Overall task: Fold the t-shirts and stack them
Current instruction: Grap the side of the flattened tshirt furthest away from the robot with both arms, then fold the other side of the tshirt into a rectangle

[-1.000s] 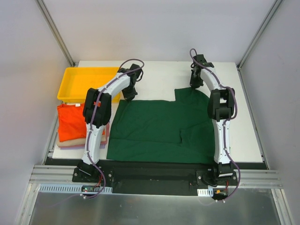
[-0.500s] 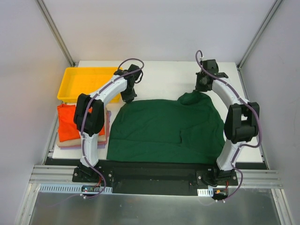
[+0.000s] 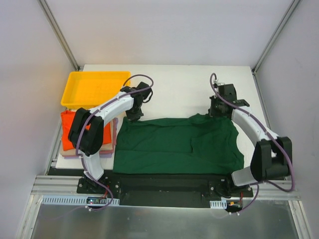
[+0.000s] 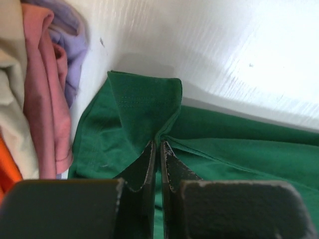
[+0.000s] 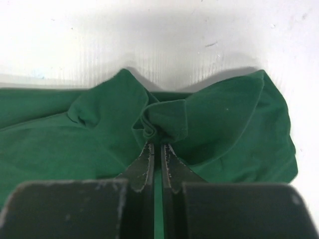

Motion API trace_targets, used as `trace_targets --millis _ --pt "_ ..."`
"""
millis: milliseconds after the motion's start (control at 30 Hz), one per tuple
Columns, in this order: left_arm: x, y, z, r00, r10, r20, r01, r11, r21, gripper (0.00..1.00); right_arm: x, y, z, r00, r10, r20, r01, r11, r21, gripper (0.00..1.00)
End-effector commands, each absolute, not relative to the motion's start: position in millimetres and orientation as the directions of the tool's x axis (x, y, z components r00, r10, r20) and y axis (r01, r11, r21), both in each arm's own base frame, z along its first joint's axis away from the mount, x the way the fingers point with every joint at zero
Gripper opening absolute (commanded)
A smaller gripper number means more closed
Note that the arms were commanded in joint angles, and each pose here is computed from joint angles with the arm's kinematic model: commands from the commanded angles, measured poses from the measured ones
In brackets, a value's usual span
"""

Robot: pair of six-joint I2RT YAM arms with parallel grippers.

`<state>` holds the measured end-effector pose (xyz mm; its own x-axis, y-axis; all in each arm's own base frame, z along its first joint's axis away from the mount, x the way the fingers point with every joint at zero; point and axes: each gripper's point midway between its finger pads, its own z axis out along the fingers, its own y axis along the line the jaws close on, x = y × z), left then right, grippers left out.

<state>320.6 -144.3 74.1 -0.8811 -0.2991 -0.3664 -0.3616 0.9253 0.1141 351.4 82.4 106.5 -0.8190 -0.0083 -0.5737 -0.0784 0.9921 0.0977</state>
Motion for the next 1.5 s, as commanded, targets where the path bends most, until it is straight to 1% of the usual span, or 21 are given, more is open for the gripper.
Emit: trace_targets --millis 0,133,333,500,733,867,933,1067,1200,1333,1400,1433,1467 --pt "308.7 -137.9 92.9 -0.842 -0.313 -0.439 -0.392 0.914 0.101 0.0 334.3 70.2 133.5 -0.749 0.004 -0.663 -0.059 0.996 0.072 0.01" --pt "296.4 -133.6 94.1 -0.84 -0.312 -0.444 -0.394 0.913 0.104 0.0 308.4 64.4 130.1 -0.761 0.01 -0.648 -0.049 0.996 0.073 0.01" --pt "281.3 -127.7 98.6 -0.828 -0.319 -0.461 -0.402 0.911 0.092 0.0 277.7 59.7 138.3 -0.741 0.035 -0.67 -0.039 0.995 0.095 0.01" --pt "266.0 -130.6 96.7 -0.834 -0.312 -0.456 -0.39 0.917 0.086 0.0 253.7 59.8 137.6 -0.759 0.059 -0.648 -0.031 0.992 0.126 0.02" --pt "241.7 -133.4 89.4 -0.842 -0.302 -0.447 -0.376 0.923 0.086 0.0 225.6 49.6 132.8 -0.776 0.098 -0.623 0.028 0.992 0.121 0.02" --pt "229.8 -125.5 86.8 -0.837 -0.315 -0.447 -0.388 0.918 0.082 0.0 212.3 51.2 133.6 -0.771 0.111 -0.627 0.023 0.989 0.146 0.02" --pt "223.5 -123.1 85.3 -0.839 -0.319 -0.442 -0.389 0.918 0.077 0.0 206.9 56.6 133.0 -0.775 0.138 -0.616 0.026 0.982 0.187 0.03" --pt "215.2 -123.1 85.5 -0.843 -0.321 -0.432 -0.382 0.922 0.059 0.0 197.4 52.3 126.2 -0.792 0.138 -0.594 0.043 0.984 0.171 0.03" --pt "205.6 -122.7 81.2 -0.852 -0.311 -0.421 -0.369 0.927 0.062 0.08 189.9 46.7 113.4 -0.81 0.166 -0.563 0.093 0.983 0.156 0.04" --pt "193.3 -126.5 73.9 -0.868 -0.305 -0.393 -0.356 0.932 0.064 0.09 180.3 47.7 97.7 -0.82 0.236 -0.521 0.162 0.969 0.184 0.05" --pt "184.4 -126.2 67.9 -0.879 -0.296 -0.373 -0.346 0.936 0.073 0.08 174.3 46.9 91.1 -0.819 0.271 -0.505 0.197 0.961 0.194 0.08" --pt "178.2 -124.6 63.6 -0.884 -0.3 -0.358 -0.348 0.934 0.076 0.1 170.9 44.9 87.2 -0.816 0.292 -0.499 0.224 0.955 0.193 0.1" --pt "173.1 -123.4 60.7 -0.888 -0.305 -0.344 -0.35 0.934 0.073 0.15 166.3 41.3 83.7 -0.816 0.31 -0.487 0.253 0.95 0.181 0.11"
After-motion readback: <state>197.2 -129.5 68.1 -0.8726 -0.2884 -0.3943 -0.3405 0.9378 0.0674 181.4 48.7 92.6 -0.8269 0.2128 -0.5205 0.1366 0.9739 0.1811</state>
